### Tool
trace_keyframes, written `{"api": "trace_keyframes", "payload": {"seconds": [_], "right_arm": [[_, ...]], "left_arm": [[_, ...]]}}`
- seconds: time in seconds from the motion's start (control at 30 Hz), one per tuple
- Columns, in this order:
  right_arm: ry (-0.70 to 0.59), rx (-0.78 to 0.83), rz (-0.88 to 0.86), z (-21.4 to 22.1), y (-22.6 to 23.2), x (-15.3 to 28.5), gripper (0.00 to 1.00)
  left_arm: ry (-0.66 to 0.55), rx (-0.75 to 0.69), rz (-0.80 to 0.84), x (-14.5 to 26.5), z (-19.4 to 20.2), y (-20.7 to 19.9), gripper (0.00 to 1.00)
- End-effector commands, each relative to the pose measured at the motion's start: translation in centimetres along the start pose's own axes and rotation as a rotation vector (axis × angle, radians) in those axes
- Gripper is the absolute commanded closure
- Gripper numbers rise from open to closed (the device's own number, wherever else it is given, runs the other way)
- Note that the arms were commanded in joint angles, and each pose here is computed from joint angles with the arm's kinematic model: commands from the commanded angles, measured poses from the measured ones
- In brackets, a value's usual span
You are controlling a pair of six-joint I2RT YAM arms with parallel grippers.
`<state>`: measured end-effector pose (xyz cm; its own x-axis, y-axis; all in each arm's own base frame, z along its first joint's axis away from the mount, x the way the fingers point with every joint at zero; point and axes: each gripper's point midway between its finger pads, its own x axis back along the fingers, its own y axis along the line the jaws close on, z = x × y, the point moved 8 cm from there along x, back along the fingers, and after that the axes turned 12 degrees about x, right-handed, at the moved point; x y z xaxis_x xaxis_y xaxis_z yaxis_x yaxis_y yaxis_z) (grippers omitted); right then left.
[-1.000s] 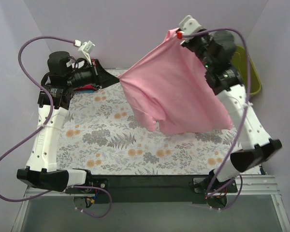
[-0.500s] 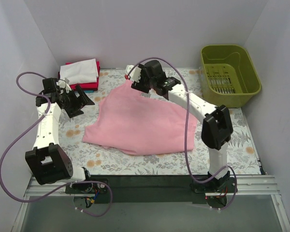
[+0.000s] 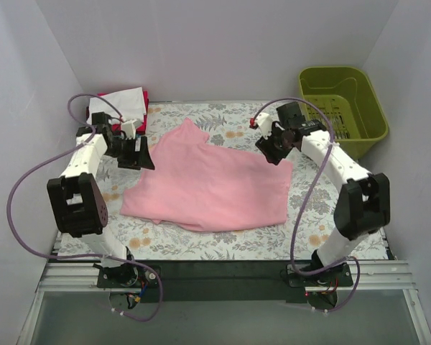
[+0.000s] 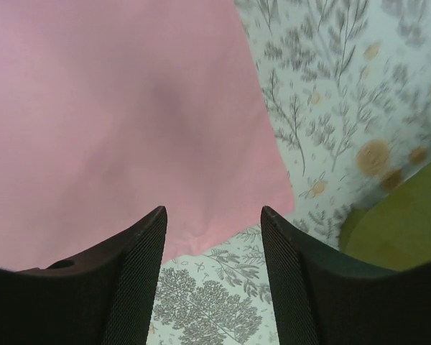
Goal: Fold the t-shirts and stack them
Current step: Flatten the tshirt out
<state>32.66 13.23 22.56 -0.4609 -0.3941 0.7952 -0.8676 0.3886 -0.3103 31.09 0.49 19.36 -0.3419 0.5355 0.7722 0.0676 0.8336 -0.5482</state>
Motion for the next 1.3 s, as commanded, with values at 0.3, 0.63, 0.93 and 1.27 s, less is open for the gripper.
{"api": "trace_keyframes", "payload": {"seconds": [0.3,0.63,0.93,1.27], "right_arm": [[0.168,-0.246,-0.126,6.2,-5.2,-6.5,0.50],[0.261,-0.240,-0.264,9.4,-0.9,-7.6,0.58],[0.258,-0.170,-0.414,10.3,4.9,-4.4,0.66],[0.141,-0.172,-0.254,7.0,-3.0,-3.5,0.66]], "left_arm": [[0.130,-0.211,-0.149,-7.7,-0.9,1.6,0.42],[0.347,-0.200,-0.239,-7.0,7.9,4.0,0.60],[0.478,-0.268,-0.196,-1.3,14.2,1.8,0.63],[-0.020,-0.198,-0.079,-2.4,-3.9,-3.4,0.51]]}}
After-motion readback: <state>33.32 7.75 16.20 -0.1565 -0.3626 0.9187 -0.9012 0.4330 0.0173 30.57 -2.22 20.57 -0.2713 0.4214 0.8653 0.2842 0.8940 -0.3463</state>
